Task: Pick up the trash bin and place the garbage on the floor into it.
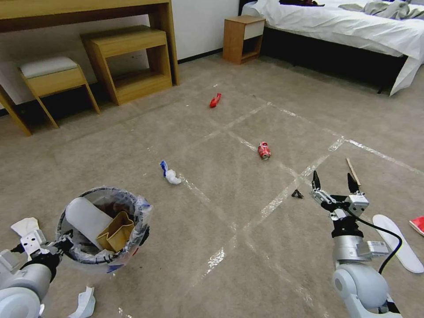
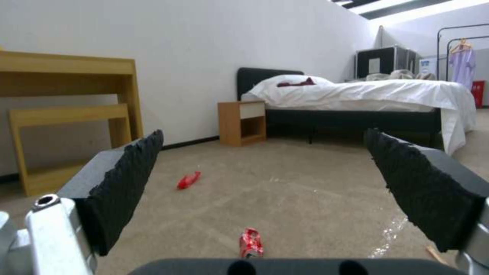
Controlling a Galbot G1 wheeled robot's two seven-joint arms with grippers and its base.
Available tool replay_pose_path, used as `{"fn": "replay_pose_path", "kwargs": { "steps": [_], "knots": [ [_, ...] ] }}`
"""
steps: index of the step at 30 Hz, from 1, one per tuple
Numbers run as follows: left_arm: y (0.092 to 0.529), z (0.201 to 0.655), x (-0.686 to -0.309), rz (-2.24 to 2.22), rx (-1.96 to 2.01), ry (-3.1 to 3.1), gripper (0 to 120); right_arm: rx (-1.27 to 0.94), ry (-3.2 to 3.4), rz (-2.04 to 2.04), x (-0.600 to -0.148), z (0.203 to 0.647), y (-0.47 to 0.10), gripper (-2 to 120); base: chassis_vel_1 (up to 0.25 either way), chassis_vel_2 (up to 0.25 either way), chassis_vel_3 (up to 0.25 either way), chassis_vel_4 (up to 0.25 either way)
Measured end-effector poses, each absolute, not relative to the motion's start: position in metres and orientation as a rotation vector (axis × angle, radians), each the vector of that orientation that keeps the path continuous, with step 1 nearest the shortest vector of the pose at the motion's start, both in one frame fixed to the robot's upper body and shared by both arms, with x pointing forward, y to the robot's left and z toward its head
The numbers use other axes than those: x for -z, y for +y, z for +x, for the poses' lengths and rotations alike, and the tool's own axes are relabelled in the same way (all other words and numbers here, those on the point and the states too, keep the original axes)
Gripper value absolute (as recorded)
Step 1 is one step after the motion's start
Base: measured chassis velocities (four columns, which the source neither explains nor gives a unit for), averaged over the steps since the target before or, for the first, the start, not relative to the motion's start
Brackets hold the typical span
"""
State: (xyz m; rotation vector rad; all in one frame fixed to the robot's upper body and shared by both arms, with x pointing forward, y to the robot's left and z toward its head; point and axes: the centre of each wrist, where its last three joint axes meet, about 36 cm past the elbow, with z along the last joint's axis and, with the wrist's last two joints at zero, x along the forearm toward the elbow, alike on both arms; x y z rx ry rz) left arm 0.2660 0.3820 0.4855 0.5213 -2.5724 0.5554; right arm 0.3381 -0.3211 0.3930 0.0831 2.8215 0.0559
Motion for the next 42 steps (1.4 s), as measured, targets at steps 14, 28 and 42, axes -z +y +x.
{"fn": "replay_pose_path", "kwargs": {
  "steps": [14,28,42],
  "knots": [
    [0.382,0.266,-0.478,0.528,-0.584,-2.552,1,-0.067,2.834,0.063,-0.384,0.342,-0.313,100,-0.006,0.008,0.004,-0.004],
    [0.383,0.269,-0.477,0.526,-0.588,-2.551,1,-0.068,2.853,0.063,-0.378,0.346,-0.312,100,-0.011,0.019,0.014,-0.015],
    [0.387,0.271,-0.479,0.525,-0.582,-2.553,1,-0.080,2.863,0.059,-0.376,0.351,-0.309,100,-0.043,0.045,0.052,-0.049]
  ]
}}
